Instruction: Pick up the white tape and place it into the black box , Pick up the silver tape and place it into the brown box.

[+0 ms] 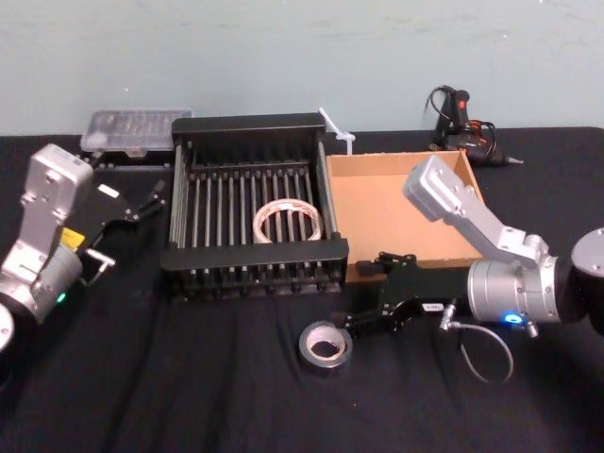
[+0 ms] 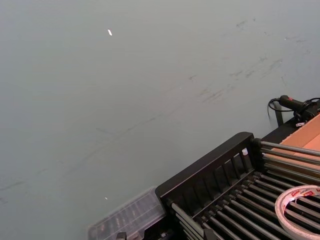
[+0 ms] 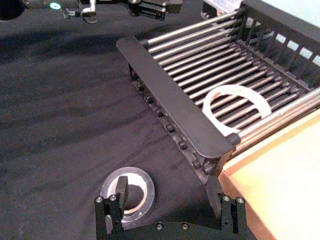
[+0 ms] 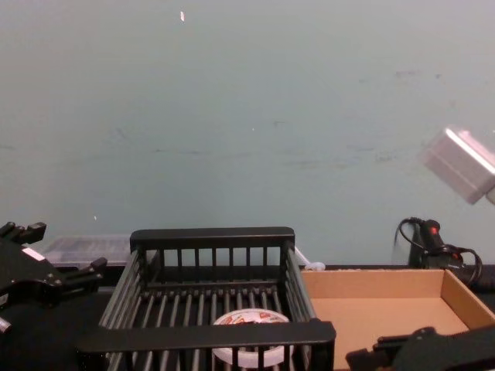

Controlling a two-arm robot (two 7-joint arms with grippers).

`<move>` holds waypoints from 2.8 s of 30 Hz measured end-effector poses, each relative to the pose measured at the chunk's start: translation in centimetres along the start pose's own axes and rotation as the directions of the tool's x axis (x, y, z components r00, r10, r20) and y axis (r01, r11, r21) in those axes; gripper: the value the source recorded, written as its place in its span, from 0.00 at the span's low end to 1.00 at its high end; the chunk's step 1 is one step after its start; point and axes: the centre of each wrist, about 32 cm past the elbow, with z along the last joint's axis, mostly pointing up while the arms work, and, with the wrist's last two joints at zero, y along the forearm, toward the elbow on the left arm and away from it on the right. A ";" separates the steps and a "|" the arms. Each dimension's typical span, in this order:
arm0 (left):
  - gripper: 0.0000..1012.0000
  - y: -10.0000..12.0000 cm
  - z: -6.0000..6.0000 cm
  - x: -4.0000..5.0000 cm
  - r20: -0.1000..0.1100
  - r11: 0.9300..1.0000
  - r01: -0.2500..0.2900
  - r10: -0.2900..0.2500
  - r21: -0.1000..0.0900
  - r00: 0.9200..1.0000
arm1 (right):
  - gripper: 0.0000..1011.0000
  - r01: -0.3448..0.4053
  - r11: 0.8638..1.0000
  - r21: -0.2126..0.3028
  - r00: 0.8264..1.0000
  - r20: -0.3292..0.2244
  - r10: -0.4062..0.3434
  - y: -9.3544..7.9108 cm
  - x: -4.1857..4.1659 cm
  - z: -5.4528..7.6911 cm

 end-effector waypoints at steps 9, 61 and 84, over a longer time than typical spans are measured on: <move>0.99 0.0 0.0 0.00 0.000 1.000 0.000 0.000 0.000 1.000 | 0.99 -0.012 1.000 -0.028 1.000 0.005 0.012 0.7 0.00 -0.2; 0.99 0.0 0.0 0.00 0.000 1.000 0.000 0.000 0.000 1.000 | 0.99 -0.044 0.993 -0.107 0.999 0.014 0.045 3.4 0.09 -0.4; 0.99 0.0 0.0 0.00 0.000 1.000 0.000 0.000 0.000 1.000 | 0.97 -0.045 0.993 -0.106 0.999 0.014 0.047 3.4 0.12 -0.5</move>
